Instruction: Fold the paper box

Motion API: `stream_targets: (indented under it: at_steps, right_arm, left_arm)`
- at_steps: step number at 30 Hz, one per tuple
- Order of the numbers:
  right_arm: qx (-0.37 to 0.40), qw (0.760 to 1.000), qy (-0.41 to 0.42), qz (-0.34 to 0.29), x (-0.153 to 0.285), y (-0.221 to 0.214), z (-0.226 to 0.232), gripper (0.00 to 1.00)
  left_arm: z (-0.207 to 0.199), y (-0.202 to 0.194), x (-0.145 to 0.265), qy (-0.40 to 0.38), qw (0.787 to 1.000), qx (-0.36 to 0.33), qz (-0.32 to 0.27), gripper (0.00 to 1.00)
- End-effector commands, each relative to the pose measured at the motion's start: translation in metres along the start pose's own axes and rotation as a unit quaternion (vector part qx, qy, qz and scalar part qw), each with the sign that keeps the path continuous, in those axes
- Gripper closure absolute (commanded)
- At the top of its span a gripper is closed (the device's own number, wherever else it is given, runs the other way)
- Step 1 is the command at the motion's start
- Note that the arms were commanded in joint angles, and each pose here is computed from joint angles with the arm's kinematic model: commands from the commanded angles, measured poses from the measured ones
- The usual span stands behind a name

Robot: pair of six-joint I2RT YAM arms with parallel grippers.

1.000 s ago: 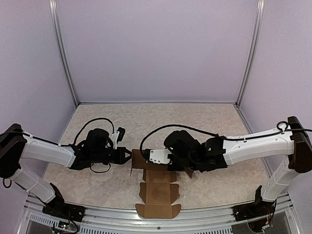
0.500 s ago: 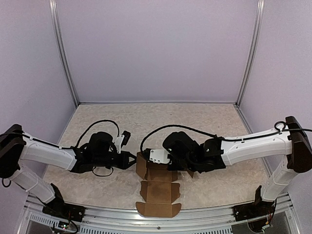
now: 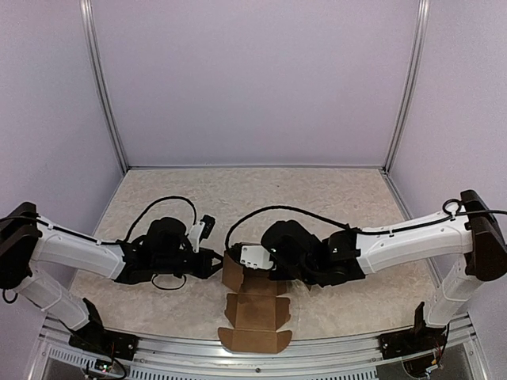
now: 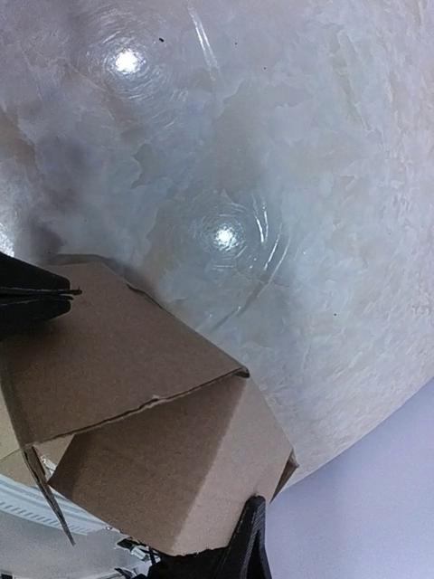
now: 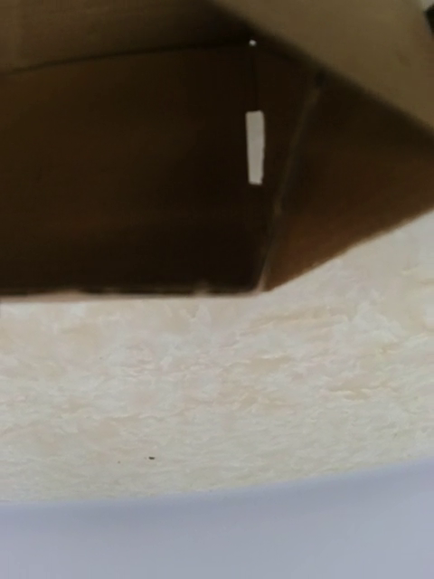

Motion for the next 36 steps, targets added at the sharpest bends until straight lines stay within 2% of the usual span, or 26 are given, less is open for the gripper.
stream_targets:
  at_steps: [1,18,27,36]
  right_arm:
    - [0.006,1.0,-0.02,0.015,-0.005,-0.001,0.013,1.0]
    - [0.039,0.993,-0.094,0.063,-0.007,0.001,0.033,1.0]
    - [0.047,0.99,-0.115,0.067,-0.003,0.002,0.038,1.0]
    - [0.046,0.99,-0.115,0.062,0.001,0.0,0.044,1.0]
  left_arm:
    - [0.002,-0.005,0.001,0.008,1.0,-0.005,-0.005,1.0]
    - [-0.005,-0.018,0.0,0.006,1.0,-0.021,-0.001,1.0]
    - [-0.003,-0.031,0.006,0.014,1.0,-0.024,-0.006,1.0]
    - [-0.011,-0.033,0.017,-0.012,0.999,-0.035,-0.033,1.0]
Point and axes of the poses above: each gripper's point midway between its finger pads, its own x axis back along the fingers, its own z axis along the line the jaws close on, y = z × x, the point moved 2 cm from there along x, back along the fingers, and after that the axes turned 6 degrees about x, right-handed, at the moved point
